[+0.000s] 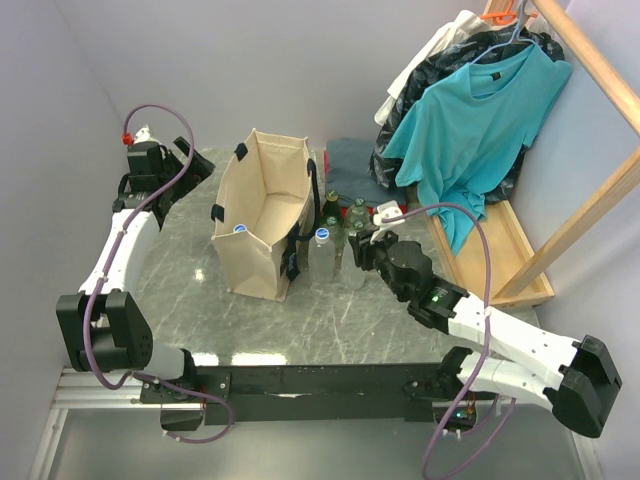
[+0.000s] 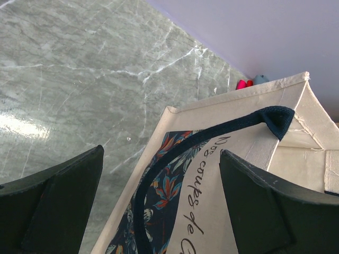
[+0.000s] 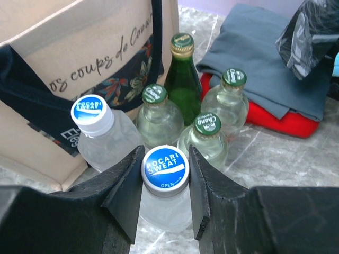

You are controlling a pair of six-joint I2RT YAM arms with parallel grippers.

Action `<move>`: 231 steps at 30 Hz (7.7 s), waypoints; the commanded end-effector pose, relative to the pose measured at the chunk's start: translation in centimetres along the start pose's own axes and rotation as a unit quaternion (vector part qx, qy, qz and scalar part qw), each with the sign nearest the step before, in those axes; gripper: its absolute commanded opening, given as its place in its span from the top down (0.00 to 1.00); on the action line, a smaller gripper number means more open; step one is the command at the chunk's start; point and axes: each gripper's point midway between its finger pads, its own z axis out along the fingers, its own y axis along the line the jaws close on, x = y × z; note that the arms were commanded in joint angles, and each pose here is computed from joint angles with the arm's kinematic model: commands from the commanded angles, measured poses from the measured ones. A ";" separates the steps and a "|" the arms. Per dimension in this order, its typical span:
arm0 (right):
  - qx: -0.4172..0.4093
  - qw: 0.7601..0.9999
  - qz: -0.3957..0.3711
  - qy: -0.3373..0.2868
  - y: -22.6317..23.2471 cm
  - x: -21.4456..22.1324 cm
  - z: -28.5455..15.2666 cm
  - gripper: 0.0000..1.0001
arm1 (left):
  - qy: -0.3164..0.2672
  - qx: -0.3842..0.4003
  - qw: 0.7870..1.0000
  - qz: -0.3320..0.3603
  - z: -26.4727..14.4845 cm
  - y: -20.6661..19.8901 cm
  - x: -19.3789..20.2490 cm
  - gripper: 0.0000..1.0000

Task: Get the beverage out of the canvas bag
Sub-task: Place the drink at the center of the board, then take out the drink from the canvas bag.

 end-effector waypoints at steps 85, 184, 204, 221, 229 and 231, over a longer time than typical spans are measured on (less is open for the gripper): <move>-0.283 0.958 -0.029 0.033 17.1 -17.6 9.9 0.22 | -0.016 0.014 1.000 0.009 -0.8 -1.1 -0.9 0.04; -0.255 0.938 -0.133 0.193 20.2 -5.1 15.1 1.00 | -0.012 0.016 1.000 0.003 -0.6 -1.1 -0.5 0.04; -0.230 0.960 -0.132 0.095 19.1 -12.8 13.9 1.00 | -0.014 0.023 1.000 0.004 -0.8 -1.5 -0.7 0.04; -0.205 0.970 -0.123 0.036 17.7 -17.4 12.3 1.00 | -0.011 0.024 1.000 0.002 -0.6 -1.4 -0.5 0.04; -0.200 0.972 -0.120 0.021 17.2 -18.5 11.6 1.00 | -0.012 0.023 1.000 0.003 -0.8 -1.4 -0.6 0.04; -0.200 0.972 -0.119 0.015 17.2 -18.9 11.3 1.00 | -0.012 0.023 1.000 0.003 -0.8 -1.4 -0.6 0.04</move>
